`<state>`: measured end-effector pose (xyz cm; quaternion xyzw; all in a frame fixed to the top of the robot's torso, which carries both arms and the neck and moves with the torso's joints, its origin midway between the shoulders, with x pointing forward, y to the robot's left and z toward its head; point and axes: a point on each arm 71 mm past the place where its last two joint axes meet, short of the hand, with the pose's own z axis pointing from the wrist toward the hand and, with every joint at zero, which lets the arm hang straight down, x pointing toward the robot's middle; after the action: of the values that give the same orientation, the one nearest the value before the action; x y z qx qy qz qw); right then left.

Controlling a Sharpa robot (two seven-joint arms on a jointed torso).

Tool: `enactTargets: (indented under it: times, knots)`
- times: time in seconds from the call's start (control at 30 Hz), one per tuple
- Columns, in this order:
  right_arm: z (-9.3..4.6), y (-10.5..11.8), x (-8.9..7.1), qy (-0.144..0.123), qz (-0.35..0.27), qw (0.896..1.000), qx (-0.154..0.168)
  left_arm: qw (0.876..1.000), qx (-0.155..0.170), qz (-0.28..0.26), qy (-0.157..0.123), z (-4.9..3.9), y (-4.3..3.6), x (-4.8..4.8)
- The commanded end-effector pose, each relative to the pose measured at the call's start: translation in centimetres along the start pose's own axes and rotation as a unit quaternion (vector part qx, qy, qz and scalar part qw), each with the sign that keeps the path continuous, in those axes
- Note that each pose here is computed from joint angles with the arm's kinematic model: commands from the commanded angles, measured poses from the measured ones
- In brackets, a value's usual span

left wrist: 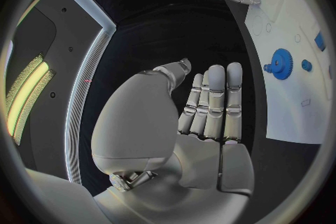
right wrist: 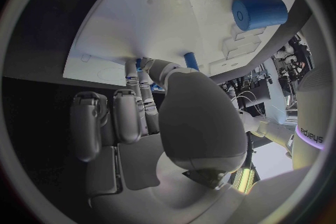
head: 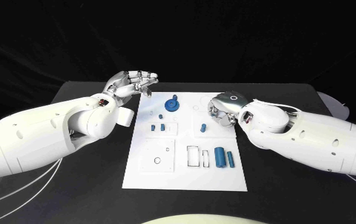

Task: Assemble the parts on the task board

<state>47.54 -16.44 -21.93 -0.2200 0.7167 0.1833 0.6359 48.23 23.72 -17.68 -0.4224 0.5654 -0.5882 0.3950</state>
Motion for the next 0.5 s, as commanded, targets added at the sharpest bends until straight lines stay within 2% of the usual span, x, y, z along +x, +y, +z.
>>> enactTargets:
  times: [0.03, 0.3, 0.5]
  knots:
    - [-0.2, 0.3, 0.1, -0.015, -0.002, 1.000, 0.000, 1.000, 0.002, -0.001, 0.002, 0.06, -0.09, 0.17]
    - [-0.6, 0.2, -0.4, -0.039, 0.005, 0.999, 0.000, 1.000, 0.002, -0.001, 0.001, 0.09, -0.06, 0.09]
    - [-1.5, 0.4, -1.1, -0.051, 0.017, 0.999, -0.005, 1.000, 0.001, 0.000, -0.002, 0.12, -0.03, -0.06]
